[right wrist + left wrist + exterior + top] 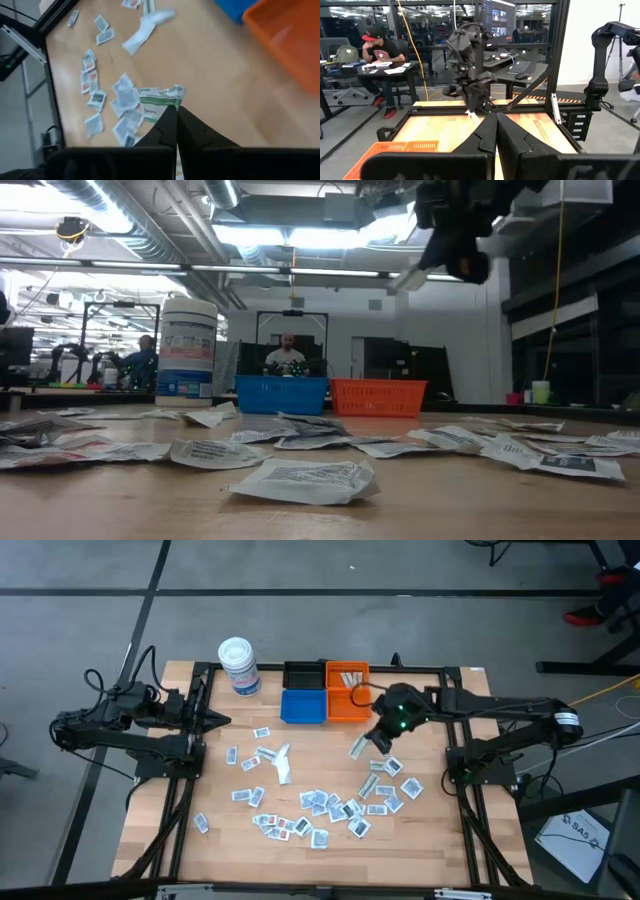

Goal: Pick & Place First Aid Supplies
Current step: Put the bandage pack into the top orange bin

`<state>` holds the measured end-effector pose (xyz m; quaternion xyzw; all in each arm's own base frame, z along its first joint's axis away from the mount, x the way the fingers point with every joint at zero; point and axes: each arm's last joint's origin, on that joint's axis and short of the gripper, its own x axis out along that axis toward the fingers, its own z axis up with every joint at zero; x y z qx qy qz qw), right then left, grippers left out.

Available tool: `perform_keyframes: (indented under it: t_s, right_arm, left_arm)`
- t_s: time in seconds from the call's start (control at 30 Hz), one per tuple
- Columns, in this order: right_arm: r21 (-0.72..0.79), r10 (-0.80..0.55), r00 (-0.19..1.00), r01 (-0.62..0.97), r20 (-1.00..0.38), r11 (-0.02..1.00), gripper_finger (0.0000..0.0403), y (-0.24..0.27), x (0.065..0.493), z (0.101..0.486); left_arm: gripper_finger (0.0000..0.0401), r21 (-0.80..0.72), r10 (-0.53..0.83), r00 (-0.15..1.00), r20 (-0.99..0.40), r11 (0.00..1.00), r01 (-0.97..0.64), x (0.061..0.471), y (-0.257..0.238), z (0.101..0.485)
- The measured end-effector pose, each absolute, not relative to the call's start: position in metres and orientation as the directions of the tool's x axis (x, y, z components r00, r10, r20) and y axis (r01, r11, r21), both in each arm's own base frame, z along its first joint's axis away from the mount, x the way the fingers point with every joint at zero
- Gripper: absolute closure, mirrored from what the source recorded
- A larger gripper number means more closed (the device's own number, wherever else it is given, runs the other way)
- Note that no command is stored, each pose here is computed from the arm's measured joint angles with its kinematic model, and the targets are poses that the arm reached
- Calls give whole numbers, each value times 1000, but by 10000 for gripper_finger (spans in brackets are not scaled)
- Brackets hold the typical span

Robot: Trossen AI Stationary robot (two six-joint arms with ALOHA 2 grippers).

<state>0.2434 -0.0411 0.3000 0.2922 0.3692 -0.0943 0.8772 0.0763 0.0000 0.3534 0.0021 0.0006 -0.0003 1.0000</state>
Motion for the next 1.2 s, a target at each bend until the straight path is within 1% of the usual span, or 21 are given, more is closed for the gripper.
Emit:
perform_keyframes:
  t_s: [0.27,0.57,0.73,0.9,1.03,1.2]
  right_arm:
    - [313,-44,708,367,-705,876,400,-83,263,308]
    - [172,-155,679,388,-717,906,400,-145,284,314]
    - [61,-249,614,439,-749,897,400,-181,289,313]
    - [-46,-320,548,455,-773,889,400,-214,292,307]
    - [-105,-344,492,449,-800,887,400,-233,291,296]
    - [-127,-341,456,437,-822,891,400,-245,291,282]
  left_arm:
    - [397,4,-1,1000,-1,1000,1,76,0,353]
    - [397,4,0,1000,-1,1000,0,76,0,353]
    - [397,4,-1,1000,-1,1000,1,76,0,353]
    - [397,4,0,1000,-1,1000,0,76,0,353]
    - [397,4,-1,1000,-1,1000,1,76,0,353]
    - [397,4,-1,1000,-1,1000,1,76,0,353]
